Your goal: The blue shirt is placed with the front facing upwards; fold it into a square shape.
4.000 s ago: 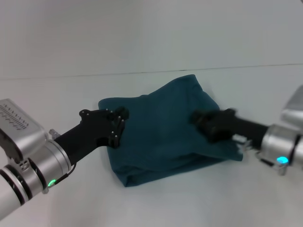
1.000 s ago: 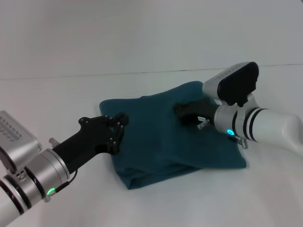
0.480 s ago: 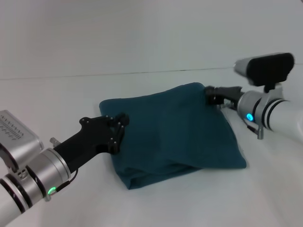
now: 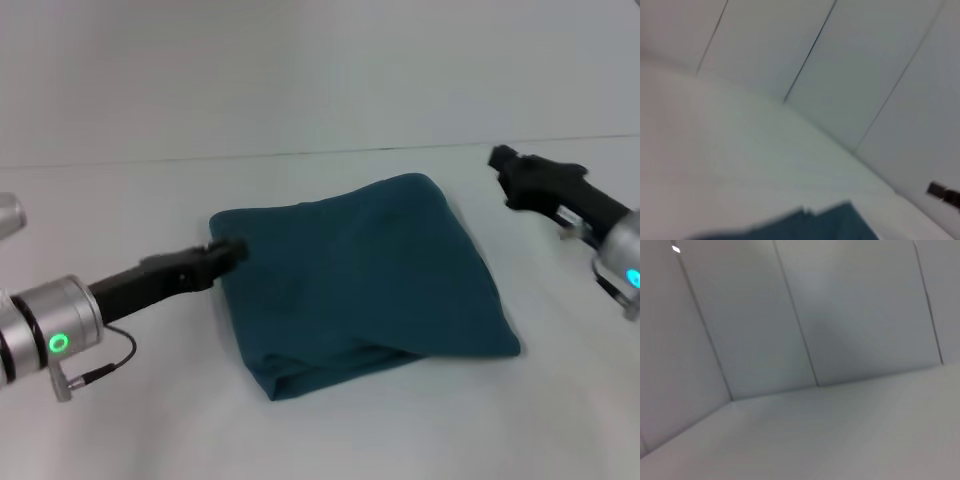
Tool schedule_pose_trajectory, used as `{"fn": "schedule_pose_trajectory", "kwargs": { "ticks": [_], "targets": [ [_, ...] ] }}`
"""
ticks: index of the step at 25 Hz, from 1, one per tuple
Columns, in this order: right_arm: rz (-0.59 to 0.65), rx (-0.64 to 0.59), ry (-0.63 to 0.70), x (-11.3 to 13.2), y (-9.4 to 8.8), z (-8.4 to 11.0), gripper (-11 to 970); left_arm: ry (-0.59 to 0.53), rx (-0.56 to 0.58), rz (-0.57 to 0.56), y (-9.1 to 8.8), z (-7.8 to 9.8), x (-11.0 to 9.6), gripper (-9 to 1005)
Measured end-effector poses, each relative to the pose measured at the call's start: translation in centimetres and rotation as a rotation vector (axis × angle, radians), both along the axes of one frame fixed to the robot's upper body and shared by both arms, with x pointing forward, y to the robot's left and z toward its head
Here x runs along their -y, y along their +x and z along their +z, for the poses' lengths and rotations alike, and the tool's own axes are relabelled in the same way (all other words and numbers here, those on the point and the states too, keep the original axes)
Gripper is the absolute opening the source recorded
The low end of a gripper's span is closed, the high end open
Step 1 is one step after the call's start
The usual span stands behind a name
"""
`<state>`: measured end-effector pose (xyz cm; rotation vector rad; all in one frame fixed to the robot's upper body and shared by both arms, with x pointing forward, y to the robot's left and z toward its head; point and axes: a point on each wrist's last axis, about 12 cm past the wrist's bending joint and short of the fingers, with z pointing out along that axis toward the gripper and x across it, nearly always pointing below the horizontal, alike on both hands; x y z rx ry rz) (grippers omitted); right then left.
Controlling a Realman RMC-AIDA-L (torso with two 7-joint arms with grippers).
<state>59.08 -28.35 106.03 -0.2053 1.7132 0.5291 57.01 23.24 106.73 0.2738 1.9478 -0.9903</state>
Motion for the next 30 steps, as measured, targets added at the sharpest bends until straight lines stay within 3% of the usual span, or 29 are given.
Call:
{"fn": "schedule_pose_trajectory", "kwargs": {
  "ticks": [1, 2, 3, 9, 15, 18, 24, 30],
  "targets": [
    [0.012, 0.025, -0.019, 0.3, -0.6, -0.1, 34, -0.009, -0.068, -0.013, 0.4, 0.1, -0.3, 214],
    [0.018, 0.042, -0.039, 0.7, -1.1, -0.3, 34, -0.009, -0.068, -0.013, 0.4, 0.1, -0.3, 250],
    [0.020, 0.053, -0.052, 0.9, -1.6, -0.4, 34, -0.025, -0.202, -0.046, 1.3, 0.4, -0.4, 286],
    [0.008, 0.047, -0.062, 1.6, -2.7, -1.1, 38, -0.004, -0.349, -0.055, 2.3, 1.0, -0.1, 433],
    [0.014, 0.048, -0.060, 1.5, -2.9, -1.2, 46, 0.036, -0.370, 0.010, 3.0, 0.6, -0.2, 566],
    [0.017, 0.050, -0.060, 1.4, -2.9, -1.1, 45, 0.078, -0.386, 0.022, 3.1, 0.2, -0.2, 794],
    [0.018, 0.050, -0.058, 1.5, -2.9, -1.1, 44, 0.101, -0.398, 0.005, 3.0, 0.0, 0.5, 952],
    [0.020, 0.048, -0.054, 1.4, -2.9, -1.1, 42, 0.152, -0.408, -0.026, 3.0, -0.3, 1.6, 950]
  ]
}}
